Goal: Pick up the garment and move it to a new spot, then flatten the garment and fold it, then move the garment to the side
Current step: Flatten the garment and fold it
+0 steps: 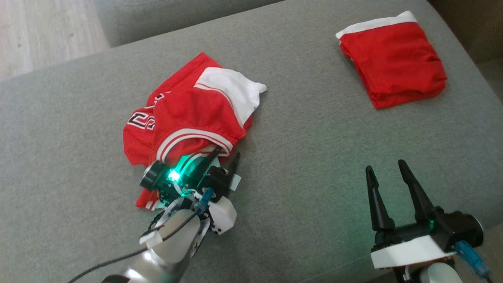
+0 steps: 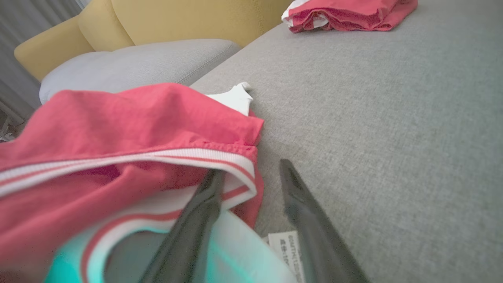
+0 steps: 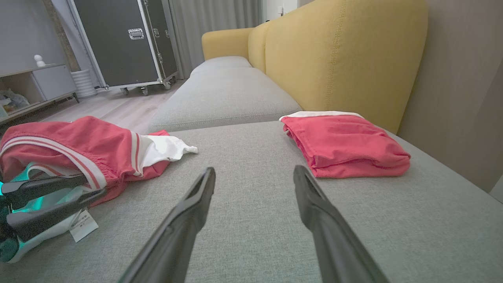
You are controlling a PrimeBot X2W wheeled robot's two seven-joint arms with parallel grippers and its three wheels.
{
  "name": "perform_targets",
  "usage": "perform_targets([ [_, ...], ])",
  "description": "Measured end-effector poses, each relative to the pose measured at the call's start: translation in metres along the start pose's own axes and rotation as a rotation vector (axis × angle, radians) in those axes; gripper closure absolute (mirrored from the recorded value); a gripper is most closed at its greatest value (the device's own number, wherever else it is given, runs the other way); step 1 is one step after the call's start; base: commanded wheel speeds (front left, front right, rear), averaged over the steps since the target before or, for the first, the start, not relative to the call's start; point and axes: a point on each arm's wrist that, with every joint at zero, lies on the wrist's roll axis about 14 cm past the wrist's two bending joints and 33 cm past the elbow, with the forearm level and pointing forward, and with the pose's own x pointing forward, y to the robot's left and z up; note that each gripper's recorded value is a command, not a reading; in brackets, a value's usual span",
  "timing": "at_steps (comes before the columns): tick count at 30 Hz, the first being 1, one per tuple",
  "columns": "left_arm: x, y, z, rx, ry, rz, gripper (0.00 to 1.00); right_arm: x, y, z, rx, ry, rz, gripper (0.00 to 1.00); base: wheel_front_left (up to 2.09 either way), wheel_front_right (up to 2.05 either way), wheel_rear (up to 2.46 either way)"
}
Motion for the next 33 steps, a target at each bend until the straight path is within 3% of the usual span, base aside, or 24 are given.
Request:
perform_targets([
  [3, 0.001, -0.001, 0.005, -0.023, -0.01, -0.005, 1.0, -0.003, -0.002, 0.003, 0.0, -0.01, -0.008, 0.0, 0.0, 0.0, 0.0],
  [8, 0.0, -0.002, 0.025, -0.044, -0.051, -0.012, 1.0, -0.01, -0.005, 0.008, 0.001, -0.03, -0.017, 0.0, 0.0, 0.0, 0.0],
  [15, 0.005, 0.023, 0.11, 0.047, -0.237, -0.014, 1.0, -0.021, -0.006, 0.02, 0.009, -0.08, -0.021, 0.0, 0.0, 0.0, 0.0],
  [21, -0.013, 0.055, 0.261, 0.206, -0.565, 0.009, 1.0, -0.034, -0.001, 0.02, 0.031, -0.092, -0.013, 0.0, 0.0, 0.0, 0.0],
  [27, -0.084, 0.092, 0.4, 0.239, -0.92, 0.095, 1.0, -0.032, 0.005, 0.028, 0.05, -0.123, 0.009, 0.0, 0.0, 0.0, 0.0],
  [30, -0.103, 0.118, 0.402, 0.19, -0.941, 0.134, 1.0, -0.028, 0.004, 0.037, 0.051, -0.151, 0.013, 0.0, 0.0, 0.0, 0.0],
  [33, -0.099, 0.139, 0.35, 0.114, -0.837, 0.164, 1.0, -0.024, 0.006, 0.039, 0.049, -0.155, 0.027, 0.0, 0.0, 0.0, 0.0],
])
